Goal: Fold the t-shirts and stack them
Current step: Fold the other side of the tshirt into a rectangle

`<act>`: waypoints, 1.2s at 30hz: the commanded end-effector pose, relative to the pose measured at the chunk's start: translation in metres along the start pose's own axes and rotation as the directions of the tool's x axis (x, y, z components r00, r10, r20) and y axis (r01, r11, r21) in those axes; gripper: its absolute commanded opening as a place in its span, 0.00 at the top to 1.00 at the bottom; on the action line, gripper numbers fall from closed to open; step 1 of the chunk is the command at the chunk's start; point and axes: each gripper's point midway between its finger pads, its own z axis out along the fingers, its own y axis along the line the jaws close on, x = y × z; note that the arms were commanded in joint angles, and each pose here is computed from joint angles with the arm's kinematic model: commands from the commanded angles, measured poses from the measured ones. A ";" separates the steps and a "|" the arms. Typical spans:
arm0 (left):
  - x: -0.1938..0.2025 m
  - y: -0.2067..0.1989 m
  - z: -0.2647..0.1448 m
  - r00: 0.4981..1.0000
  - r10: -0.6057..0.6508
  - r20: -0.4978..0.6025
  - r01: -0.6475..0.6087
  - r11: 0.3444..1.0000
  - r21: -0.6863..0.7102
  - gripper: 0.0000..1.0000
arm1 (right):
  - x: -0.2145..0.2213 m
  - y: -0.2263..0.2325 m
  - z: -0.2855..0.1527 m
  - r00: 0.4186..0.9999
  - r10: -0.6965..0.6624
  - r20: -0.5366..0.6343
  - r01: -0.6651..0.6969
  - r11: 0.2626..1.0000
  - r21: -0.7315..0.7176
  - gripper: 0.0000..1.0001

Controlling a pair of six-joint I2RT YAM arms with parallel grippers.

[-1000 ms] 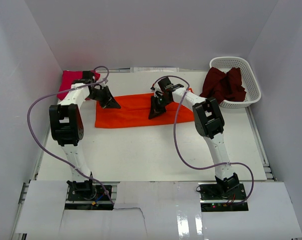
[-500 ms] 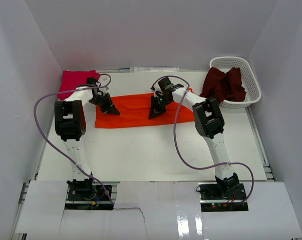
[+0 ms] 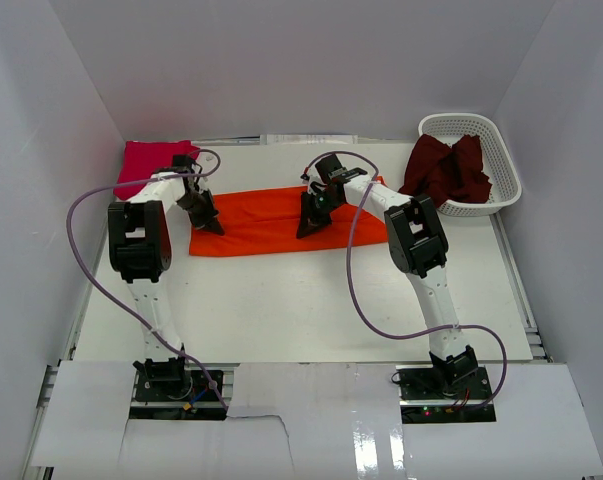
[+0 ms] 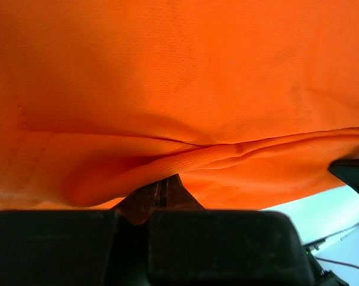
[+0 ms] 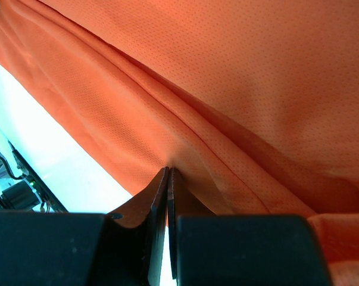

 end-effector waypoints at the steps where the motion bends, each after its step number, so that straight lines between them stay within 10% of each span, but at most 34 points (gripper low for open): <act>1: -0.017 0.013 -0.026 0.994 0.027 0.106 -0.016 0.994 -0.106 1.00 | 0.017 -0.022 0.000 0.999 0.010 -0.038 -0.006 0.996 0.093 0.92; 26: -0.023 0.075 -0.072 0.961 0.019 0.274 0.105 0.895 -0.433 0.96 | 0.019 -0.020 -0.003 0.999 0.004 -0.039 0.000 0.996 0.091 0.92; 36: -0.021 0.056 -0.094 0.948 -0.004 0.318 0.117 0.934 -0.339 0.96 | 0.019 -0.020 -0.005 0.999 0.001 -0.037 0.002 0.996 0.091 0.92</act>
